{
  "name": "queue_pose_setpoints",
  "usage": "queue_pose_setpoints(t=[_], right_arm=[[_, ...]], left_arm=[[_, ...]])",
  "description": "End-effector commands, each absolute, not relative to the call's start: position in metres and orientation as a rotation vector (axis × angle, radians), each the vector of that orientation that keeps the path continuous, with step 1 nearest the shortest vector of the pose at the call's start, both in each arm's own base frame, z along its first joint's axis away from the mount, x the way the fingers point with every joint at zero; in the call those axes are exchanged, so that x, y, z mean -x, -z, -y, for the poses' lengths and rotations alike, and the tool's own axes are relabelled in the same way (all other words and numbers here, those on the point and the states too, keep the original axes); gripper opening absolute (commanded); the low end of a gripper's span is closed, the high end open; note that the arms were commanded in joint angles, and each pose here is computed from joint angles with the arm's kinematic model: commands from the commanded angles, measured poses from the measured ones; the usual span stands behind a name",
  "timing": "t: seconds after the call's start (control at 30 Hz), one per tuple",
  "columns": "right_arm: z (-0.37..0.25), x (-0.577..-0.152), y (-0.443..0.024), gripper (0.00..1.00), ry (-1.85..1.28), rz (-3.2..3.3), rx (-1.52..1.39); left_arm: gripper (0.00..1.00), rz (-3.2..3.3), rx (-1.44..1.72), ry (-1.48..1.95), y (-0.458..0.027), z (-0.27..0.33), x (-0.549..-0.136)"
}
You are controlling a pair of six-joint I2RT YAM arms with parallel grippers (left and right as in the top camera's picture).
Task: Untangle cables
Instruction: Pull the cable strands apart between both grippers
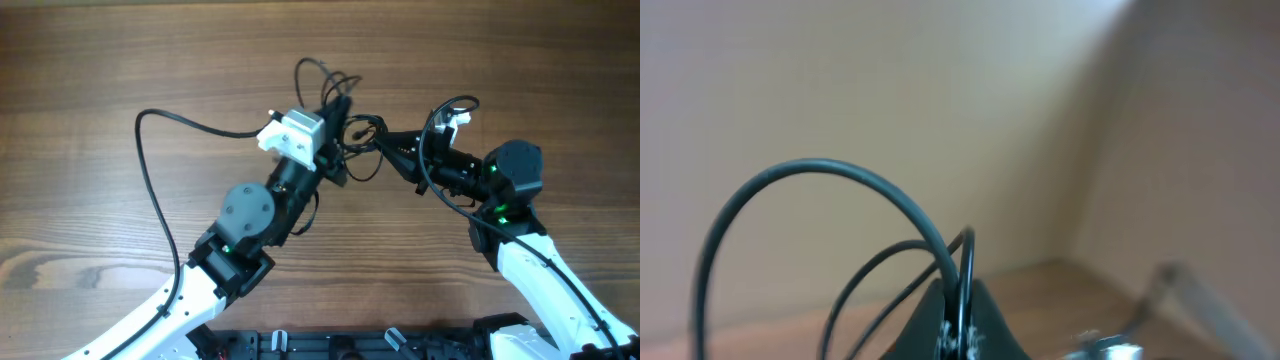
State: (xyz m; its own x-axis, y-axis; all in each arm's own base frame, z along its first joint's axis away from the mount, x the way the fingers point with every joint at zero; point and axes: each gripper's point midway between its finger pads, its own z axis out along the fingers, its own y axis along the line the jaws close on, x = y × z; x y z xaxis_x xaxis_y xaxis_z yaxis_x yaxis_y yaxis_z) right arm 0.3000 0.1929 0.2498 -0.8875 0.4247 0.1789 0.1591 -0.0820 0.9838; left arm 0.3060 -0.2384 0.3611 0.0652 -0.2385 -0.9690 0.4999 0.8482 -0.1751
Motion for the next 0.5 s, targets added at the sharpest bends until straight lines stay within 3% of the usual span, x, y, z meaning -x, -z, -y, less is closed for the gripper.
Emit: queue_pose_setpoints(t=[0.0,0.2,0.47], right_arm=[[-0.187,-0.307,-0.253,0.04,-2.045,-1.958,-0.620],[-0.169,-0.316,-0.251,0.04,-1.952,-1.922,-0.561],[-0.160,-0.319,-0.247,0.04,-1.909,-1.923,-0.536]], left_arm=[[0.04,-1.476,-0.021,0.348,-0.347,0.196,-0.324],[0.04,-1.725,-0.306,0.365,-0.284,0.220,-0.305],[0.04,-2.089,-0.509,0.150,-0.189,0.193,-0.276]])
